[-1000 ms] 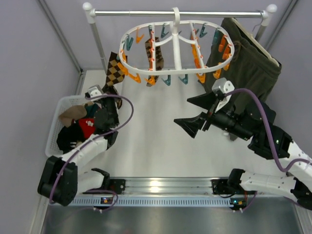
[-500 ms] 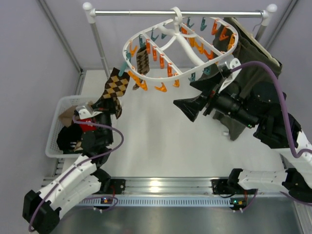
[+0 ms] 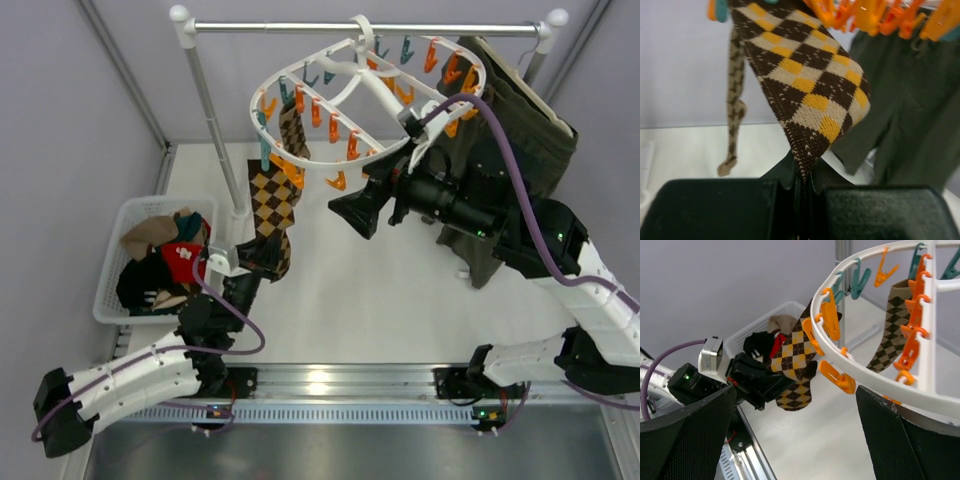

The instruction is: Remove the socks clipped to the hanger

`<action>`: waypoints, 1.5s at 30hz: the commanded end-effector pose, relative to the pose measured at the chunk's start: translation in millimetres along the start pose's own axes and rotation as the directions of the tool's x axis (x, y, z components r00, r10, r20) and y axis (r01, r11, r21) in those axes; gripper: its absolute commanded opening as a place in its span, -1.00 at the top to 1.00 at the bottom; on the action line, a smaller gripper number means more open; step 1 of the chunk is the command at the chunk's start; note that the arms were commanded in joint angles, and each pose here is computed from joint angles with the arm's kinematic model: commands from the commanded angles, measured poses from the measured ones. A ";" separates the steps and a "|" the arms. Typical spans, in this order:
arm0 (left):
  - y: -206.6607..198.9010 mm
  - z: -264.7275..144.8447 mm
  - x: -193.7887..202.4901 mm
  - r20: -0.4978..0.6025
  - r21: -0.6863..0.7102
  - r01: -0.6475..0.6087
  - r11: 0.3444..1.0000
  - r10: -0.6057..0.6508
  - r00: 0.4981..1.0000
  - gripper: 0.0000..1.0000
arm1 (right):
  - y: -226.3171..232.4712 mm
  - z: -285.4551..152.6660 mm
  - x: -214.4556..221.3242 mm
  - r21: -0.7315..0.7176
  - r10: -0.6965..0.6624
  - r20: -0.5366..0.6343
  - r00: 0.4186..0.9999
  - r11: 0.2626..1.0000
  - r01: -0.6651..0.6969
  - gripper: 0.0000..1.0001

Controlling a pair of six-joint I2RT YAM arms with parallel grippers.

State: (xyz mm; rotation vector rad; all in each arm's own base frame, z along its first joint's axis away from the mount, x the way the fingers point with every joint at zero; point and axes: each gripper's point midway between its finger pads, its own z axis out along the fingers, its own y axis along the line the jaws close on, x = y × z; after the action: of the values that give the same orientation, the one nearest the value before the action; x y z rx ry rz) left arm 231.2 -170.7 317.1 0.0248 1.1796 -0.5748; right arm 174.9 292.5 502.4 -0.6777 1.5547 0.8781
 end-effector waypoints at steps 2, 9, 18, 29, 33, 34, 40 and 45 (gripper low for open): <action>-45.0 -3.2 8.1 -0.029 0.182 -0.025 0.983 0.031 0.999 1.00 | 15.8 5.8 -4.1 -0.080 0.027 -0.023 0.999 0.996 -0.028 -0.99; -98.0 -2.9 28.4 -0.109 0.259 -0.077 0.963 0.108 0.988 1.00 | 17.8 9.3 -6.0 -0.087 0.021 -0.037 0.999 0.996 -0.024 -0.99; -170.1 9.9 62.5 -0.159 0.336 -0.220 0.916 0.285 0.945 1.00 | 4.3 -15.4 -12.1 -0.015 0.014 -0.024 1.000 1.000 -0.015 -0.99; -208.9 46.4 99.1 -0.191 0.226 -0.482 0.846 0.524 0.830 1.00 | -31.3 -29.4 5.5 0.188 0.023 -0.089 0.996 0.982 -0.006 -0.65; -217.6 57.0 111.0 -0.184 0.215 -0.576 0.788 0.612 0.769 1.00 | -47.8 -31.0 12.8 0.300 0.007 -0.123 0.992 0.953 0.031 -0.59; -223.4 62.0 108.5 -0.176 0.210 -0.580 0.787 0.614 0.770 1.00 | -50.7 -30.7 14.9 0.322 0.001 -0.134 0.991 0.946 0.042 -0.57; -246.9 78.8 127.8 -0.144 0.237 -0.645 0.727 0.682 0.717 1.00 | -65.4 -29.9 24.0 0.484 -0.053 -0.193 0.980 0.864 0.142 -0.57; -257.9 92.5 141.7 -0.120 0.250 -0.679 0.690 0.719 0.685 1.00 | -74.2 -28.1 32.9 0.614 -0.112 -0.249 0.962 0.750 0.246 -0.57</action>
State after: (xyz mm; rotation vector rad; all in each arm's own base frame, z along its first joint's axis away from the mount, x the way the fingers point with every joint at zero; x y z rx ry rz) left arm 228.0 -471.4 280.2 0.7266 1.2494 0.0173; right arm 206.3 254.2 455.2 -0.5098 1.8064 0.2898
